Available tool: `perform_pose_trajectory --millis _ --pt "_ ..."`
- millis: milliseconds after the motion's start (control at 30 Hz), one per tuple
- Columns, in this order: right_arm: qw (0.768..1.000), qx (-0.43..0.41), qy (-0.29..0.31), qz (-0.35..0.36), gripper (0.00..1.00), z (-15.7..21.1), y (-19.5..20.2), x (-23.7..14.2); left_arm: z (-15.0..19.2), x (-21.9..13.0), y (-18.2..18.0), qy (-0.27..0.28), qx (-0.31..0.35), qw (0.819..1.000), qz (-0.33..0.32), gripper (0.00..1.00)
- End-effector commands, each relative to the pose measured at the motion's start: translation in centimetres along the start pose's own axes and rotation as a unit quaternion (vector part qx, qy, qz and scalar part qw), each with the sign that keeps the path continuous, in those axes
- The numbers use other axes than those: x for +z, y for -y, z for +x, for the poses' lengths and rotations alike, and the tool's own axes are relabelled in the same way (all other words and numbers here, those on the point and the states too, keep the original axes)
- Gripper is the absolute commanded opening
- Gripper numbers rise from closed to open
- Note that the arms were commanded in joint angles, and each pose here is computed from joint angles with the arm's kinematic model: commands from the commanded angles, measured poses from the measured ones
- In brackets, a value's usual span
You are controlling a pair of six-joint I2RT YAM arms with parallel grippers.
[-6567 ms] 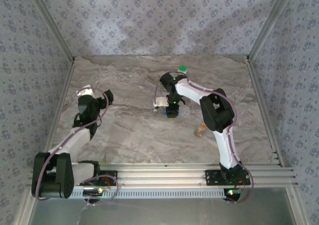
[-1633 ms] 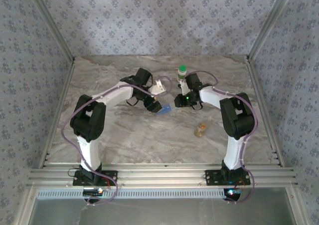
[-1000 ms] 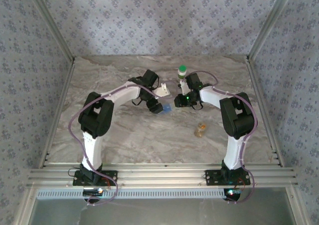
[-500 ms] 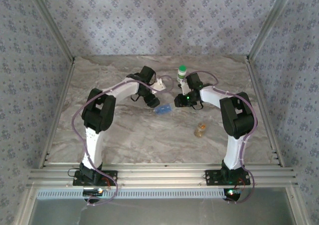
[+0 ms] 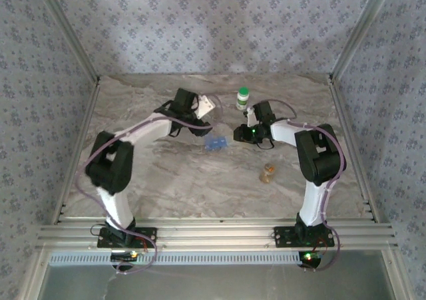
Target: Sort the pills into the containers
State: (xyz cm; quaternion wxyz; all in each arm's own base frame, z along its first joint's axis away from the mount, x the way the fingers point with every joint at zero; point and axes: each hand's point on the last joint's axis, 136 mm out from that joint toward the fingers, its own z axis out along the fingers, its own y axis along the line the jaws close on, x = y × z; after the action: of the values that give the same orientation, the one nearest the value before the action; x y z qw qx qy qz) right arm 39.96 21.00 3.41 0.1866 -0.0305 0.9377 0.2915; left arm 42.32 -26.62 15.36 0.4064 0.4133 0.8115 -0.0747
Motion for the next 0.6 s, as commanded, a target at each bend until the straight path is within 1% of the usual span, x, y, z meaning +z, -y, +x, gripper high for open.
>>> perform_pose_trajectory --millis 0,33,100,133,233,333,467,567 --pt "0.994 0.068 -0.002 0.082 0.34 1.6 4.6 1.0 -4.6 -4.3 -3.3 0.122 -0.064 0.988 -0.077 0.83" --pt "0.994 0.069 0.004 0.084 0.34 1.1 4.6 0.9 -4.5 -5.0 -3.6 0.131 -0.078 0.984 -0.087 0.84" --pt "0.994 0.071 0.014 0.087 0.33 0.1 4.5 0.8 -3.8 -6.2 -4.2 0.14 -0.105 0.978 -0.114 0.98" --pt "0.993 0.076 0.021 0.09 0.33 -0.3 4.6 0.8 -3.4 -6.8 -4.6 0.147 -0.12 0.973 -0.129 0.99" --pt "0.99 0.095 0.042 0.09 0.33 -1.6 4.5 0.9 -2.1 -8.5 -5.5 0.158 -0.163 0.959 -0.168 1.0" --pt "0.989 0.114 0.06 0.076 0.33 -2.7 3.8 1.1 -0.7 -9.2 -5.7 0.145 -0.192 0.953 -0.184 0.99" --pt "0.99 0.101 0.075 0.066 0.36 -3.7 2.2 0.7 0.7 -11.0 -6.1 0.155 -0.232 0.937 -0.211 0.99" --pt "0.99 0.076 0.085 0.08 0.4 -4.5 1.6 -1.0 1.2 -12.6 -6.2 0.178 -0.253 0.924 -0.223 1.0"
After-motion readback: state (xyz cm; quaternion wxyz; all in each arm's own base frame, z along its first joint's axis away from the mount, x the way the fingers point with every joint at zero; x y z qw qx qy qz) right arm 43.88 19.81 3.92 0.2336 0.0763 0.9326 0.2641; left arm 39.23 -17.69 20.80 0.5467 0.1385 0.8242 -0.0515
